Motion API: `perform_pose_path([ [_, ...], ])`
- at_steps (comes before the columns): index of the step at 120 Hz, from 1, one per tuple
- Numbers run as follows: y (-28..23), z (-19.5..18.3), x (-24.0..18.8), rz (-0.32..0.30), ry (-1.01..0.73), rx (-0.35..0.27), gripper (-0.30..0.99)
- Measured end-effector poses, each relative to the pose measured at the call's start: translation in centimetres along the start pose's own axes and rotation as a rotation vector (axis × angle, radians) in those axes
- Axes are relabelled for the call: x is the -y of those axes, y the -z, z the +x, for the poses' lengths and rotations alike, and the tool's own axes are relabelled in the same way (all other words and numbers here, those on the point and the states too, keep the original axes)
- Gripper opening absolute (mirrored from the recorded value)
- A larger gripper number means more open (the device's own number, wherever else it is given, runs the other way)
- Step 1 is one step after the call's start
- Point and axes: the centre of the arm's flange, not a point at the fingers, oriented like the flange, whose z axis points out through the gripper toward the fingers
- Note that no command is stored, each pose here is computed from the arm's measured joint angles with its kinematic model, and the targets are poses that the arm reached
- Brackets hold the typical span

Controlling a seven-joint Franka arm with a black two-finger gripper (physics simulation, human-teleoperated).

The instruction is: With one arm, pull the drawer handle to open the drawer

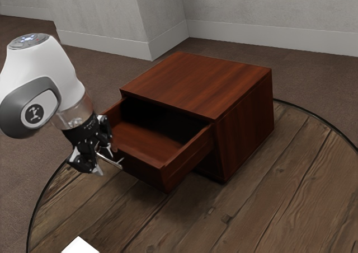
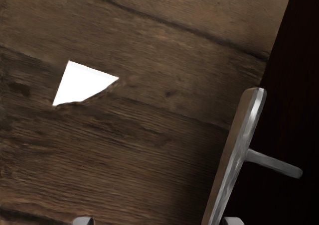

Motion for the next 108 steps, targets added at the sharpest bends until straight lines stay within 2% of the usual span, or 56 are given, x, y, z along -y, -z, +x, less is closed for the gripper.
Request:
perform_pose_path([
  [58, 0.4, 1.0, 1.6, 0.026, -0.01, -0.019, 0.28],
  [108, 1.1, 1.0, 1.4, 0.018, -0.014, -0.018, 0.39],
])
